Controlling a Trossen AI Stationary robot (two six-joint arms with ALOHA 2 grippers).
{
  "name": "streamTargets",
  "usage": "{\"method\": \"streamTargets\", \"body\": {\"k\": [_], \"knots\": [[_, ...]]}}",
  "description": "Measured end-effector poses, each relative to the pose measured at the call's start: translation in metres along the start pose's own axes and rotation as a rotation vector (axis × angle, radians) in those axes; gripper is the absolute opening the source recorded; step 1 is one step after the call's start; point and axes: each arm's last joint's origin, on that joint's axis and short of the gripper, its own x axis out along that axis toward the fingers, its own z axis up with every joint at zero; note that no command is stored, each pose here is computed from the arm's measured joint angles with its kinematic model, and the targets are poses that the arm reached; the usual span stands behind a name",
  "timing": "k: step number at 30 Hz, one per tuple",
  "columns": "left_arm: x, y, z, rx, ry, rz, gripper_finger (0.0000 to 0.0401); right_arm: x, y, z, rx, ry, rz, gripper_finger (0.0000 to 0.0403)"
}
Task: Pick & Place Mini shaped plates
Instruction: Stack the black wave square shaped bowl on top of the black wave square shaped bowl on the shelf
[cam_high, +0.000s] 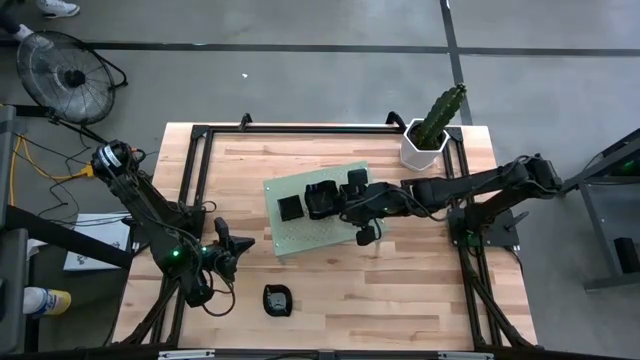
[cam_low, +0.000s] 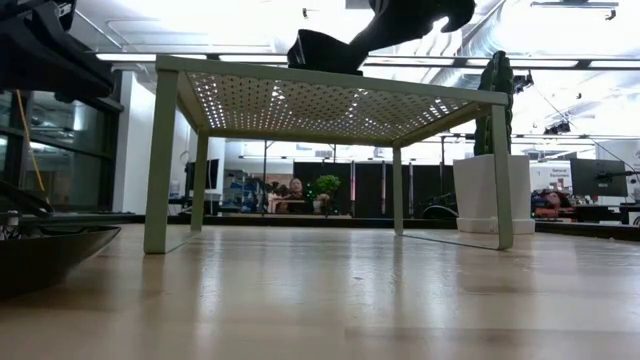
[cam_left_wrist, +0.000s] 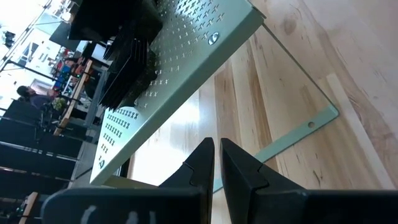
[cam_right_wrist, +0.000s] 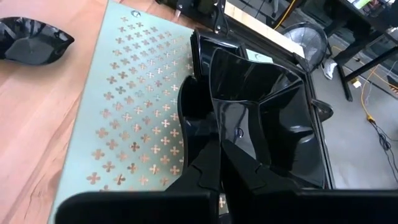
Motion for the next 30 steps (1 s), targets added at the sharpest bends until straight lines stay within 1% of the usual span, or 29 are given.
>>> {"method": "streamTargets", "body": {"k": [9,18,21,25,30], "knots": [[0.0000,-0.0002,0.0000,0.000,0.002,-0.005,0.0023,-0.0001,0.0012,-0.0024,0.033,0.025,0.012,0.0015],[0.0000,-0.0002,0.0000,-0.001,0.002,-0.005,0.0023,-0.0001,0.0015,-0.0031,0.035,0.032,0.014,0.0021],[0.0000,-0.0002,0.0000,-0.001,0.002,-0.005,0.0023,-0.0001,0.0014,-0.0031,0.037,0.032,0.013,0.0029],[0.0000,-0.0002,0.0000,-0.001,0.002,-0.005,0.0023,-0.0001,0.0014,-0.0031,0.038,0.032,0.012,0.0055],[0.0000,-0.0002,0.0000,-0.001,0.001,-0.005,0.0023,-0.0001,0.0013,-0.0031,0.038,0.033,0.009,0.0104]]}}
